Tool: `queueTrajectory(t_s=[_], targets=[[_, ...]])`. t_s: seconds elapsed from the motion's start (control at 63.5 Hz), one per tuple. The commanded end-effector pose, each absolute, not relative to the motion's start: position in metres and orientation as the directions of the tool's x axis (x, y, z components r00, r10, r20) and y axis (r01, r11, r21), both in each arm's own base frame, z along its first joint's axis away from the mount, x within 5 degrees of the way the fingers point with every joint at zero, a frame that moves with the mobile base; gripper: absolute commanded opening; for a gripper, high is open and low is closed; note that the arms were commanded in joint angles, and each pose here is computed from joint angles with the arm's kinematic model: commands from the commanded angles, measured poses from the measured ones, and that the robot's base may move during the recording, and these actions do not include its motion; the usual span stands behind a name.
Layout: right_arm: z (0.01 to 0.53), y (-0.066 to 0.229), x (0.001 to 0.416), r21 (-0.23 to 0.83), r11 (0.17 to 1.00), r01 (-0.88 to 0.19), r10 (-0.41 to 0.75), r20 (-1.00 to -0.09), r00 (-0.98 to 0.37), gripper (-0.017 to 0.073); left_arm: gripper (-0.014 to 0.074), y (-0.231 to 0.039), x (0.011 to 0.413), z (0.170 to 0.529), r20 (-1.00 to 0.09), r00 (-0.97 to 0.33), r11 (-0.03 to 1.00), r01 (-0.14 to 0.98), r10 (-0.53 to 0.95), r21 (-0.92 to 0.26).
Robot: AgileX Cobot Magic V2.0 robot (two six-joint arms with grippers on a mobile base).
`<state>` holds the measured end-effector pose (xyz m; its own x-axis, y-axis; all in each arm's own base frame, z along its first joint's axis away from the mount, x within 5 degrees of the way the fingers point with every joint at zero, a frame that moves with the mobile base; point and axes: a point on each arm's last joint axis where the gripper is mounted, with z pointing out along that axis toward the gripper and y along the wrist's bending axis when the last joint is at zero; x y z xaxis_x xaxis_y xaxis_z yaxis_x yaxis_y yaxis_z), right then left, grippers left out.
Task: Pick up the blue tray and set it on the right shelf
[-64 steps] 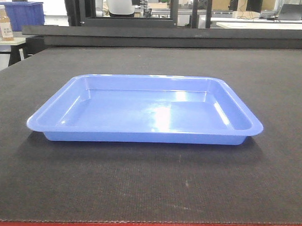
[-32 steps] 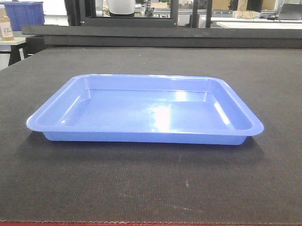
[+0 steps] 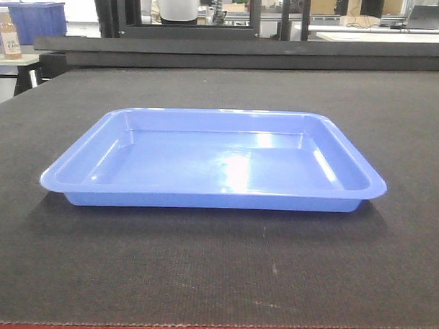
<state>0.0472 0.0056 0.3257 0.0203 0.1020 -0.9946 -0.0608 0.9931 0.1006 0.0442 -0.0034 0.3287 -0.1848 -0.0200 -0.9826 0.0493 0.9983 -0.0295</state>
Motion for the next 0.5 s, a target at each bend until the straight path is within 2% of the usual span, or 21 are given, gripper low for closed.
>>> queueTrajectory(t_s=[0.0, 0.079, 0.157, 0.299, 0.488], targets=[[0.341, 0.004, 0.065, 0.100, 0.994, -0.044, 0.102, -0.994, 0.041, 0.0582, 0.0260, -0.005, 0.057, 0.346, -0.981, -0.188, 0.997, 0.061, -0.036, -0.048], [0.342, 0.005, 0.078, 0.103, 0.993, -0.064, 0.104, -0.994, 0.014, 0.0596, 0.0388, -0.009, 0.071, 0.349, -0.972, -0.228, 0.992, 0.095, -0.065, -0.088], [0.350, 0.009, 0.087, 0.104, 0.990, -0.099, 0.103, -0.995, -0.019, 0.0592, 0.0456, -0.017, 0.079, 0.355, -0.966, -0.248, 0.978, 0.175, -0.070, -0.116], [0.372, 0.023, 0.108, 0.105, 0.973, -0.204, 0.080, -0.989, -0.127, 0.0592, 0.0460, -0.042, 0.100, 0.367, -0.947, -0.317, 0.915, 0.396, 0.058, -0.077], [0.395, 0.053, 0.157, 0.110, 0.938, -0.328, -0.002, -0.947, -0.322, 0.0592, 0.0454, -0.079, 0.148, 0.381, -0.903, -0.413, 0.853, 0.508, 0.121, -0.118]])
